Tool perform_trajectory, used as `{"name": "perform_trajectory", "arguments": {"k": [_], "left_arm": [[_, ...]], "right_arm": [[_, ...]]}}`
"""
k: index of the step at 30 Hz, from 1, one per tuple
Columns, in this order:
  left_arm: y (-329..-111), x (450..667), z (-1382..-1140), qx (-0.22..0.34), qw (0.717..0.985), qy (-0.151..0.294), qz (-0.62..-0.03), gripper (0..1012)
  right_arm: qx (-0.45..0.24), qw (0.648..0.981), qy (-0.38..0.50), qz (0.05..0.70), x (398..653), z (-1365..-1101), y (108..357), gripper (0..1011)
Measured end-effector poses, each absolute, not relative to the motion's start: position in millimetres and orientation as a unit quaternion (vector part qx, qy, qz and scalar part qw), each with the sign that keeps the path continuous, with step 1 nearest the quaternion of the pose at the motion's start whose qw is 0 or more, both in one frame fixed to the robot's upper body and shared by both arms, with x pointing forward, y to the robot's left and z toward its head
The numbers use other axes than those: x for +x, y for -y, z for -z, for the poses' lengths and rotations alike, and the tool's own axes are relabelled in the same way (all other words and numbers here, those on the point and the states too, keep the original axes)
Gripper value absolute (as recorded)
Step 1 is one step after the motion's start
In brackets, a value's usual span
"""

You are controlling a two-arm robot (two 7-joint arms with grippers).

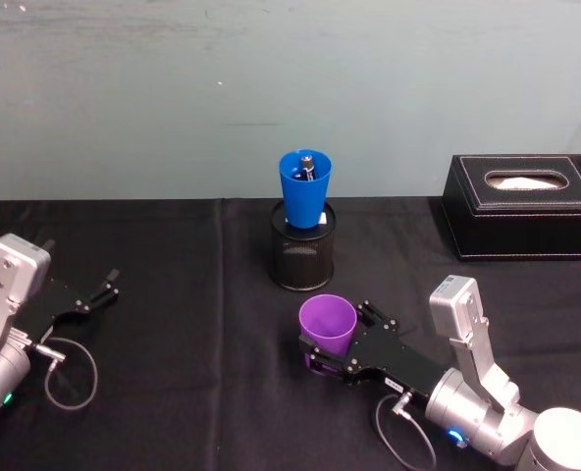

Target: Pick up one cup with a gripper and tap it against the other cup.

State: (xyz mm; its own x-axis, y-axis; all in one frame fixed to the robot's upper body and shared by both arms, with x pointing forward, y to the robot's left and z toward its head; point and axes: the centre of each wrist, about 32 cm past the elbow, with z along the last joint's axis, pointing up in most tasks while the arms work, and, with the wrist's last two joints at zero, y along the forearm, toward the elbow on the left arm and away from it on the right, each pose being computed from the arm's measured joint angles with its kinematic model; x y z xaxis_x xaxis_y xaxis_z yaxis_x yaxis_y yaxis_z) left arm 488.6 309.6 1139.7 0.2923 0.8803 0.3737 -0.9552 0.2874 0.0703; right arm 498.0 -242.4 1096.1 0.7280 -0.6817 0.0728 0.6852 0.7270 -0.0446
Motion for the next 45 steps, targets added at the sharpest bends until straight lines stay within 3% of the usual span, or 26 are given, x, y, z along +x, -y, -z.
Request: {"name": "perform_trajectory", "arguments": {"k": [4,18,35,45], "left_arm": [[-310,489,-1140,0.141,0.791,0.132,-0.58,1000],[-310,489,-1140,0.141,0.791,0.132,-0.58,1000],[-310,489,-1140,0.141,0.791,0.132,-0.58,1000],[-310,489,-1140,0.141,0.791,0.132,-0.58,1000]], "right_arm": [[-0.034,0.929,0.025,0.368,498,-1096,242,812],[-0.034,0.929,0.027,0.367,498,-1100,242,738],[-0.025,0.936,0.029,0.349,507,-1182,245,731],[-0.03,0.938,0.033,0.344,513,-1210,242,731]]}}
